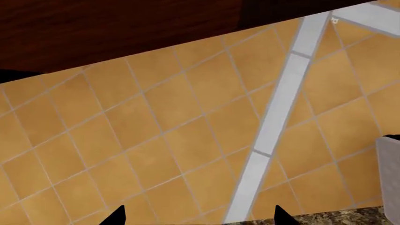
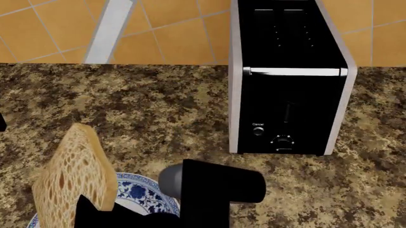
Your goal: Place the toasted item on a plate.
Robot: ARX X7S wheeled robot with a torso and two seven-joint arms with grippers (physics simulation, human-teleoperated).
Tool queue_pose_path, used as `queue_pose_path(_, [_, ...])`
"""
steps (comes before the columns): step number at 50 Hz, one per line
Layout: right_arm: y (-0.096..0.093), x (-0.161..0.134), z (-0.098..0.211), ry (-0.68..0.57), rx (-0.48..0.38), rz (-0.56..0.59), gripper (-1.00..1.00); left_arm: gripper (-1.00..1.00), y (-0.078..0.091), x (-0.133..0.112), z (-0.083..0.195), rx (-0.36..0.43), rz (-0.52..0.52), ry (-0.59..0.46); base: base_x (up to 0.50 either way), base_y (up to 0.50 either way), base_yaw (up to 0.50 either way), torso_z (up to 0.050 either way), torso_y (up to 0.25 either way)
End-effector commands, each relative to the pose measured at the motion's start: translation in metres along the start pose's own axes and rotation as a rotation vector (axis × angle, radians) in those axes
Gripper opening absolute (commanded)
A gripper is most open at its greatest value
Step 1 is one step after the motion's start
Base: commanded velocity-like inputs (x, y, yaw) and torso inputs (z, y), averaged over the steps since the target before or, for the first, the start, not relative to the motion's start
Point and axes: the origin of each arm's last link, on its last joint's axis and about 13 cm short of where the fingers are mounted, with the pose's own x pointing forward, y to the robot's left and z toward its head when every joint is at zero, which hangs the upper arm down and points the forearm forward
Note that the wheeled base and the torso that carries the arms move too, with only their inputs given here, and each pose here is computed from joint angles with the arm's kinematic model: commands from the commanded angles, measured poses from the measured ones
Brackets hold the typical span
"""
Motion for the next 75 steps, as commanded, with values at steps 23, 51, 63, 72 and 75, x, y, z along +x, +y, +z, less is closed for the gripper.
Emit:
queue_pose_path(23, [-0.015, 0.023, -0.011, 0.046, 0.008, -0.075, -1.00, 1.00, -0.001, 0.000, -0.003, -0.005, -0.003, 0.007, 0.00, 0.00, 0.00, 0.000, 0.000])
queue_pose_path(51, [-0.022, 0.025, -0.023, 0.073, 0.018, -0.091, -1.00, 1.00, -0.001, -0.002, -0.005, -0.007, -0.006, 0.009, 0.00, 0.00, 0.00, 0.000, 0.000])
queue_pose_path(63, [-0.023, 0.028, -0.026, 0.079, 0.027, -0.087, -1.00, 1.00, -0.001, -0.003, -0.007, -0.008, -0.009, 0.016, 0.00, 0.00, 0.00, 0.000, 0.000])
queue_pose_path(72, [-0.024, 0.030, -0.027, 0.080, 0.019, -0.084, -1.00, 1.00, -0.001, -0.002, -0.007, -0.005, -0.010, 0.016, 0.00, 0.00, 0.00, 0.000, 0.000])
queue_pose_path(75, [-0.025, 0.031, -0.027, 0.076, 0.024, -0.087, -1.00, 1.00, -0.001, -0.002, -0.007, -0.007, -0.008, 0.015, 0.00, 0.00, 0.00, 0.000, 0.000])
